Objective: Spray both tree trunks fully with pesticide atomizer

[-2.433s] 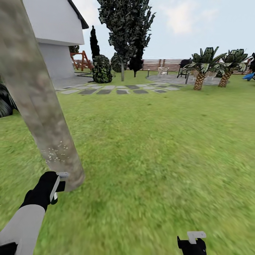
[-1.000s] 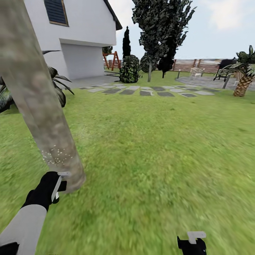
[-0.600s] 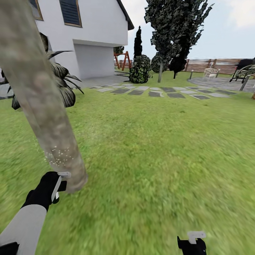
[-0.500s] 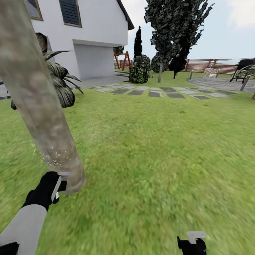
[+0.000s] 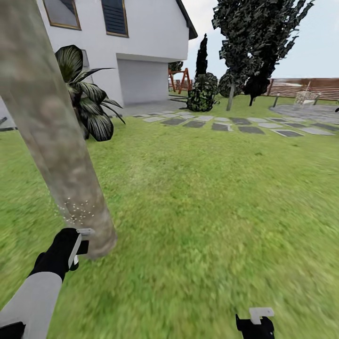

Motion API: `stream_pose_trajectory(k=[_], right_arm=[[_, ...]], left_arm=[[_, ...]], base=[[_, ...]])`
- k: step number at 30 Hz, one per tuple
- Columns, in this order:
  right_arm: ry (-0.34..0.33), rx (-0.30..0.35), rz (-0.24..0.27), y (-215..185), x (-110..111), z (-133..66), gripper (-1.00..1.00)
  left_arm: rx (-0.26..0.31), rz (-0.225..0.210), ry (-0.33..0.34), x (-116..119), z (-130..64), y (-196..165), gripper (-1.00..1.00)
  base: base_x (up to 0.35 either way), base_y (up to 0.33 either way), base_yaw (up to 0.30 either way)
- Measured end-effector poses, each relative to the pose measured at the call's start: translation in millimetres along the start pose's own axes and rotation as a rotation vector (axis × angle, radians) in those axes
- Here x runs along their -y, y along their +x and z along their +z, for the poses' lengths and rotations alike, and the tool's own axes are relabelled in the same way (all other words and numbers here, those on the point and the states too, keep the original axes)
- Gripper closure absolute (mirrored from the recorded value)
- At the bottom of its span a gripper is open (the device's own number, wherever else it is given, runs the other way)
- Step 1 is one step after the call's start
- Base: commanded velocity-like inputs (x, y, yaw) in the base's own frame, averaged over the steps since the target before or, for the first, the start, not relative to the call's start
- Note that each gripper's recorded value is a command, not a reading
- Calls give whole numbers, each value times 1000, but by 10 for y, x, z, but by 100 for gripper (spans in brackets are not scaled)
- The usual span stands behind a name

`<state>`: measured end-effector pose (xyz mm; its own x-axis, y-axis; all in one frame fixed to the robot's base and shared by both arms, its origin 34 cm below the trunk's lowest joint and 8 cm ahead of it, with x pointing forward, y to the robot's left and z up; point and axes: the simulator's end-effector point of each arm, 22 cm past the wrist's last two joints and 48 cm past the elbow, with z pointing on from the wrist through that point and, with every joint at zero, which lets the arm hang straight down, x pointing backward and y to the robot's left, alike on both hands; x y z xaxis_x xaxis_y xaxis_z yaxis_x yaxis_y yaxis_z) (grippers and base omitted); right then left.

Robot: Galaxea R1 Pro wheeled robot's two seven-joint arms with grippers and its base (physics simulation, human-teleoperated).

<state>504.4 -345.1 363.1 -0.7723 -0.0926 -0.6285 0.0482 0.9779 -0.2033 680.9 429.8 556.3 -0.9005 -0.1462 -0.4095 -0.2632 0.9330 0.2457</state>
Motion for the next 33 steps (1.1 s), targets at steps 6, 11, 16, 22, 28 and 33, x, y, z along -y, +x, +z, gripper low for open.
stream_pose_trajectory(k=[6, 11, 16, 22, 28, 33], right_arm=[[0, 0, 0, 0, 0, 0, -100], [0, 0, 0, 0, 0, 1, -100], [0, 0, 0, 1, 2, 1, -100], [0, 0, 0, 0, 1, 1, -100], [0, 0, 0, -1, 0, 1, -100], [0, 1, 0, -1, 0, 1, -100]], left_arm=[[0, 0, -1, -2, 1, -1, 100], [0, 0, -1, 1, 2, 0, 100], [0, 0, 2, 19, 1, 1, 100], [1, 3, 8, 72, -7, 3, 100], [1, 7, 3, 66, -7, 3, 100], [2, 14, -8, 28, -5, 0, 100]], base=[[190, -234, 276], [123, -267, 239], [102, -274, 28], [100, -275, 26], [89, -276, 249], [81, -277, 276]])
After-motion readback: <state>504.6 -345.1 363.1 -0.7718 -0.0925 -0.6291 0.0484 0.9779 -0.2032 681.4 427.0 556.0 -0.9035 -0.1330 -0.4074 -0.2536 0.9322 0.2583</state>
